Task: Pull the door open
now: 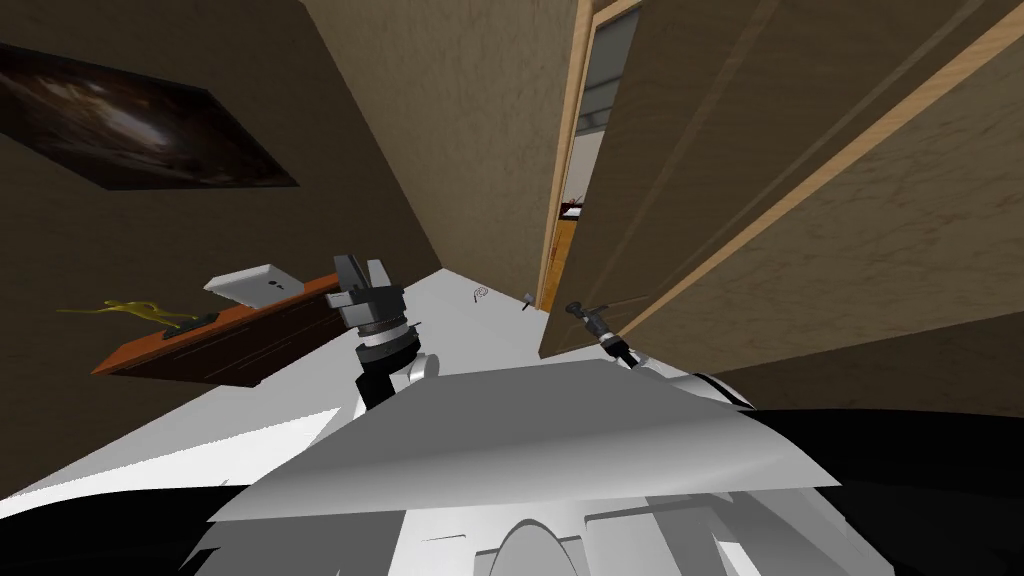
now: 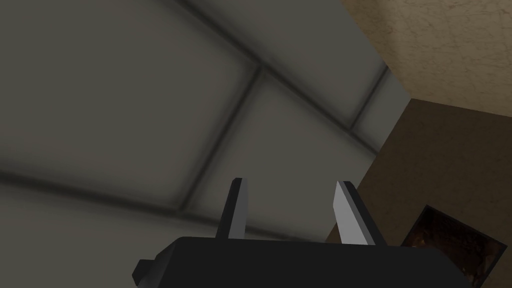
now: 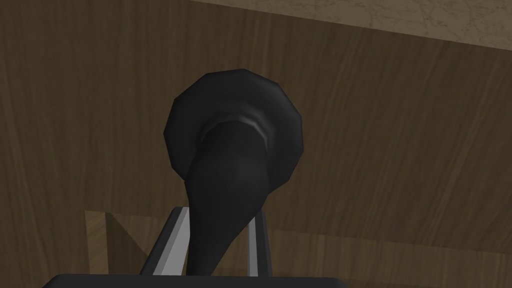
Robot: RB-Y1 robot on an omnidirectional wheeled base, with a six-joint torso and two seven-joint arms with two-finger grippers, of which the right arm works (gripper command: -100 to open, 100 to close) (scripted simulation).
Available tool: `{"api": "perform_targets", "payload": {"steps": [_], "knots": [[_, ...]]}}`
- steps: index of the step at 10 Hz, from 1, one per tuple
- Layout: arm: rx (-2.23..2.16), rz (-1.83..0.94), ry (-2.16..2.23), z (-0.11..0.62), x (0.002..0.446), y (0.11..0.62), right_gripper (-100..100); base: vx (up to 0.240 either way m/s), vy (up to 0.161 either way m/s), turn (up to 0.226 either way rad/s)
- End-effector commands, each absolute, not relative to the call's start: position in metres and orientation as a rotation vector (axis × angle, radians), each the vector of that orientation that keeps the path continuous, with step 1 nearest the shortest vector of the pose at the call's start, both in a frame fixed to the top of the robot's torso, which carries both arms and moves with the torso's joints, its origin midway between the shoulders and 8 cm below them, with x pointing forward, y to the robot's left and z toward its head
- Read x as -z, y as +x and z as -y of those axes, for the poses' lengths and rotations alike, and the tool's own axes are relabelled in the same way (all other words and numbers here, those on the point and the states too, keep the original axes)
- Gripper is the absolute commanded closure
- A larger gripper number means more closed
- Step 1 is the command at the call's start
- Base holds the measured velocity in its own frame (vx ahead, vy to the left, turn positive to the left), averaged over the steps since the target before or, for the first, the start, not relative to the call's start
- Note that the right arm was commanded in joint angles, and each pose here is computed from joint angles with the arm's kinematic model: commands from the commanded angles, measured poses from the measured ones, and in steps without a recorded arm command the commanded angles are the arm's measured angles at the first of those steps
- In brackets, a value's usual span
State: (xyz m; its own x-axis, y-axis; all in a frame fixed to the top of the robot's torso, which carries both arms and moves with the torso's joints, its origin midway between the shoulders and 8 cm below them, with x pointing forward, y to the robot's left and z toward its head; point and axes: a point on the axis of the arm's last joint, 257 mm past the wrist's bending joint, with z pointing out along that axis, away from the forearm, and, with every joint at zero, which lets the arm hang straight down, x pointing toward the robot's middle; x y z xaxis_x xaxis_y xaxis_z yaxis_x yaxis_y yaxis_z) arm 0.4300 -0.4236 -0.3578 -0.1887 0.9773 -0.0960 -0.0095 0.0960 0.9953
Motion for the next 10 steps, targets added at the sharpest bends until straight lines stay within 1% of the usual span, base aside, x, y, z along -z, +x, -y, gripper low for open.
{"api": "perform_targets", "payload": {"steps": [1, 3, 4, 5, 7, 9, 10], "knots": [[-1.279, -1.391, 1.033, 0.427, 0.357, 0.422, 100, -0.150, -0.097, 0.185], [-1.282, -1.394, 1.029, 0.431, 0.357, 0.414, 100, -0.104, -0.051, 0.067], [-1.286, -1.397, 1.025, 0.434, 0.357, 0.406, 100, -0.175, -0.098, 0.213], [-1.281, -1.399, 1.032, 0.436, 0.359, 0.404, 100, -0.141, -0.086, 0.092], [-1.293, -1.404, 1.016, 0.442, 0.356, 0.389, 100, -0.162, -0.081, 0.177], [-1.293, -1.404, 1.016, 0.442, 0.356, 0.389, 100, -0.068, -0.042, 0.008], [-1.299, -1.409, 1.011, 0.446, 0.355, 0.379, 100, -0.104, -0.038, 0.153]]}}
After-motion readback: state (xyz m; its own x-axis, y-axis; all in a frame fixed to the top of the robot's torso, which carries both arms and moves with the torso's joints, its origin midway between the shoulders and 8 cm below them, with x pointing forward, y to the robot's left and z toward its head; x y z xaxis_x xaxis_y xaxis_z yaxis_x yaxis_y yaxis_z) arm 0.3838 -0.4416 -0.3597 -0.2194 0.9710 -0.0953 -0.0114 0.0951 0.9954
